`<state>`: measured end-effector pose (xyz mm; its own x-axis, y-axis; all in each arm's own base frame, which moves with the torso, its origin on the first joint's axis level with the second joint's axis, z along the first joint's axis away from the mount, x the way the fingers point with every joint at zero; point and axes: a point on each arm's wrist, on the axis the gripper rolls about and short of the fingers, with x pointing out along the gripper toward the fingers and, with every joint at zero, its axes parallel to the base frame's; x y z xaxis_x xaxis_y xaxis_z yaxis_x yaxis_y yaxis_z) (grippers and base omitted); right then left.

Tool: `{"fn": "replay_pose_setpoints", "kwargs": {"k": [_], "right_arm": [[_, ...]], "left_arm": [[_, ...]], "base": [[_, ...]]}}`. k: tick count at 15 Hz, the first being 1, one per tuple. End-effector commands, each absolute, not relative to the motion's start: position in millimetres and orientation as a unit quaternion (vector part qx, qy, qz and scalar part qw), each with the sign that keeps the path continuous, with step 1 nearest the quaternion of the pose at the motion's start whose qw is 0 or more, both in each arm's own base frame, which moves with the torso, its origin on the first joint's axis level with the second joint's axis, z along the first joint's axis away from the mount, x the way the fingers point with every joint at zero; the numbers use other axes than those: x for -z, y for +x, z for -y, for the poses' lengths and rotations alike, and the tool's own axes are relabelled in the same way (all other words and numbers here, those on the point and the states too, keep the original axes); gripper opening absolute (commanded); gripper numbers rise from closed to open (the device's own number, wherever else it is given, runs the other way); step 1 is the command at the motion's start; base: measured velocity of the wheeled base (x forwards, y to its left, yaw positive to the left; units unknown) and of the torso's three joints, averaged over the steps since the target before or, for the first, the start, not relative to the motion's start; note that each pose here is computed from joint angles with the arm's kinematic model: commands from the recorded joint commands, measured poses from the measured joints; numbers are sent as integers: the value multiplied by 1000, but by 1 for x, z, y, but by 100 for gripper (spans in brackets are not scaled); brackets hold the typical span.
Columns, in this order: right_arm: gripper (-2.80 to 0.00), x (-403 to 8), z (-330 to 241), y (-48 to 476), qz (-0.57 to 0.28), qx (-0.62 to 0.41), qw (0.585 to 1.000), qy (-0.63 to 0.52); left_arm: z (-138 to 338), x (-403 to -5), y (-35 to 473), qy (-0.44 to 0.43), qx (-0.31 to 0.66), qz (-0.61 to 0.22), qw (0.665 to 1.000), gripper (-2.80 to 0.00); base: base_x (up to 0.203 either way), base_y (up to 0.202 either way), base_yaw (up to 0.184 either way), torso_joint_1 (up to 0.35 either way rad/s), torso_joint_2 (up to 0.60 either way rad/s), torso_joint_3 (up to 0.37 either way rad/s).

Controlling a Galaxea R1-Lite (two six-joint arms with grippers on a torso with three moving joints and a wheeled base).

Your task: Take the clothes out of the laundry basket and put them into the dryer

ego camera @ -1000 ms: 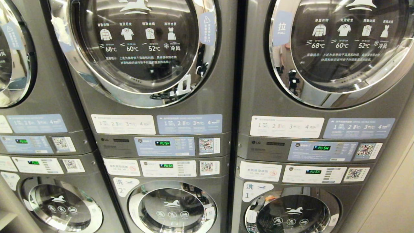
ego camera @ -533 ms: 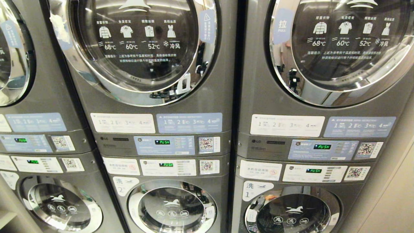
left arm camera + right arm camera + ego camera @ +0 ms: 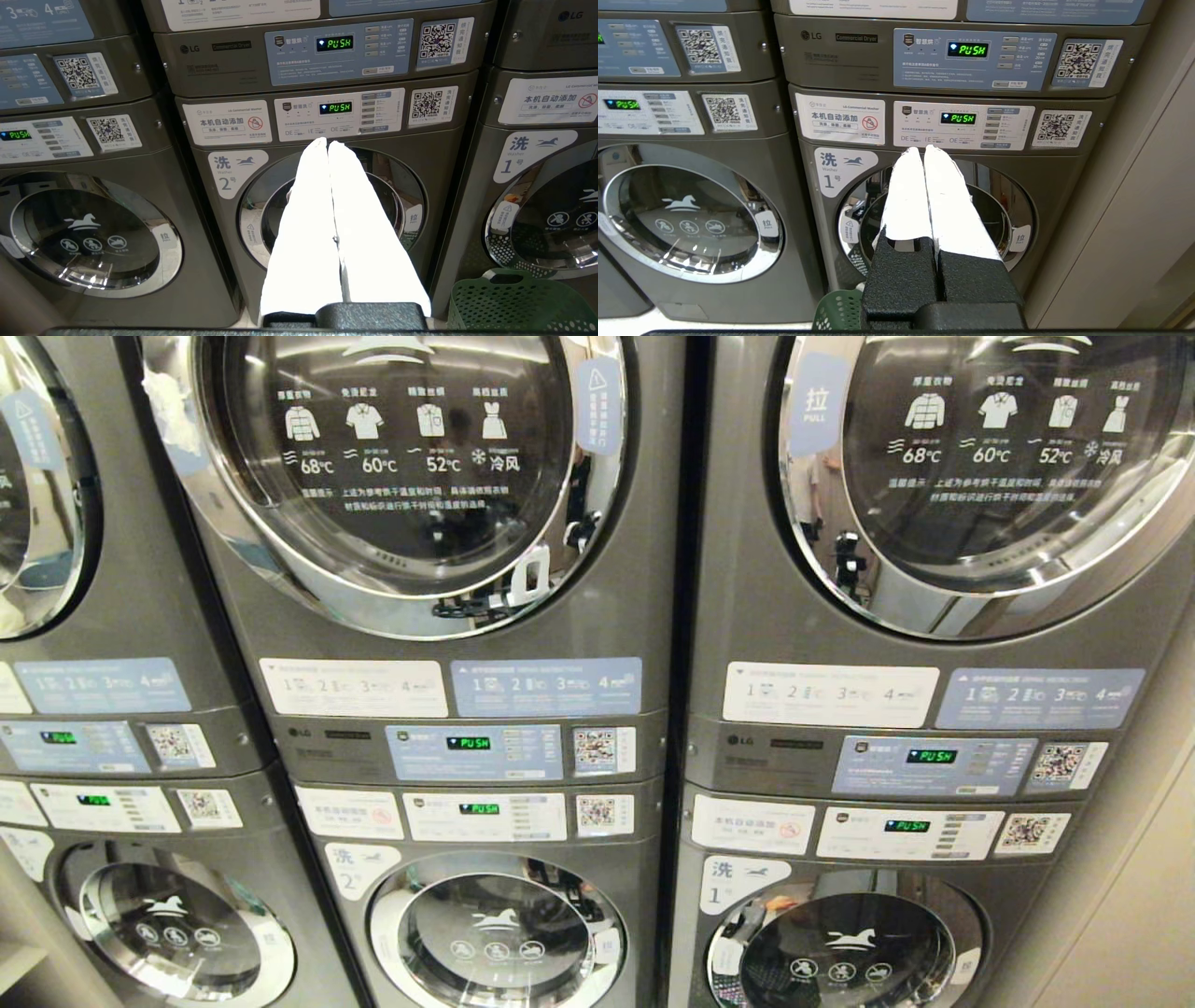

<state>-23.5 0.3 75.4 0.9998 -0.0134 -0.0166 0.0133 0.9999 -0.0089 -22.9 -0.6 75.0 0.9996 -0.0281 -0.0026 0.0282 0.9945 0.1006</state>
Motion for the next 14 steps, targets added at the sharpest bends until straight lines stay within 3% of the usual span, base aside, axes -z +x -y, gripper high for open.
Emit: {"fn": "replay_pose_setpoints", "kwargs": {"k": [1, 14], "right_arm": [[-280, -75, 0, -23, -9, 7, 1000, -5], [-280, -75, 0, -24, -9, 7, 1000, -4]], "left_arm": [[1, -75, -23, 49, 14, -2, 999, -280], [1, -75, -23, 41, 13, -2, 999, -280]], "base": [[0, 0, 0, -62, 152, 76], [0, 0, 0, -52, 120, 61]]}}
